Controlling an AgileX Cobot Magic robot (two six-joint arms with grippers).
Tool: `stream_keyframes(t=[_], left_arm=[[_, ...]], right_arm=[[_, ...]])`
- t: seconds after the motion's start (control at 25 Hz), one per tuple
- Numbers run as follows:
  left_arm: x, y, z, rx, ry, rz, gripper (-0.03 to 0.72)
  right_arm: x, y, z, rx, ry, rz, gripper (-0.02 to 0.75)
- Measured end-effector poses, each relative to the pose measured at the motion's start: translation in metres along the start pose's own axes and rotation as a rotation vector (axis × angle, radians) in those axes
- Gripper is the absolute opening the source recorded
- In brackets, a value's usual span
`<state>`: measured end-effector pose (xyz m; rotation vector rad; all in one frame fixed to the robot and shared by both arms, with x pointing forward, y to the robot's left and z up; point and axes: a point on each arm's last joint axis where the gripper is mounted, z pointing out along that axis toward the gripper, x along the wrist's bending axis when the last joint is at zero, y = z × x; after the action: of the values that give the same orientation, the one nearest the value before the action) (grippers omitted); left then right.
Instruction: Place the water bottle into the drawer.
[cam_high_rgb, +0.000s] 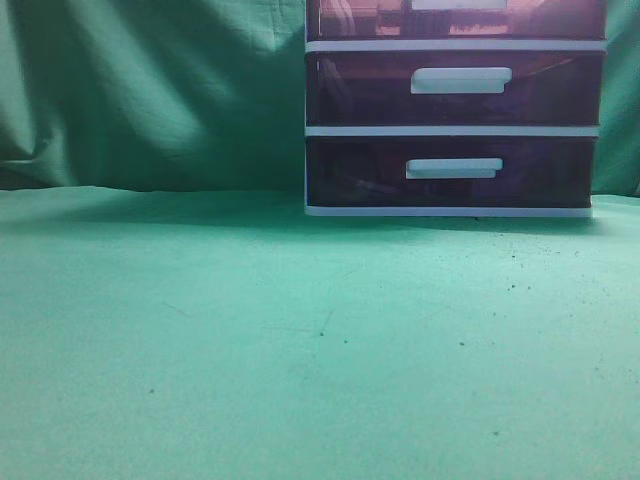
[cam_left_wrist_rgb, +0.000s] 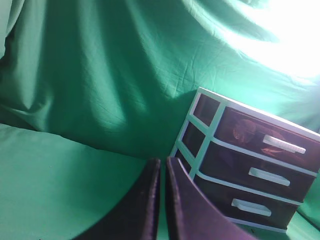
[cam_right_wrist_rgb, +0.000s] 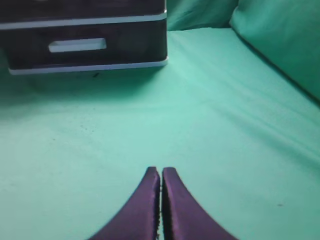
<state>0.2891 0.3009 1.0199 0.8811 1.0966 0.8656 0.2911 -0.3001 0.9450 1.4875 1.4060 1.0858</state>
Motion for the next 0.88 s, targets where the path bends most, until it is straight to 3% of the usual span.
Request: stream_keyframes(t=[0.2, 0.88], left_arm=[[0.0000, 0.0000, 0.0000, 0.000, 0.000, 0.000, 0.000], [0.0000, 0.0000, 0.0000, 0.000, 0.000, 0.000, 0.000]], right_arm=[[0.0027, -0.0004, -0.0001, 0.006, 0.029, 0.069, 0.000], [0.0029, -0.0005, -0.0001, 0.007, 0.032, 0.071, 0.000]])
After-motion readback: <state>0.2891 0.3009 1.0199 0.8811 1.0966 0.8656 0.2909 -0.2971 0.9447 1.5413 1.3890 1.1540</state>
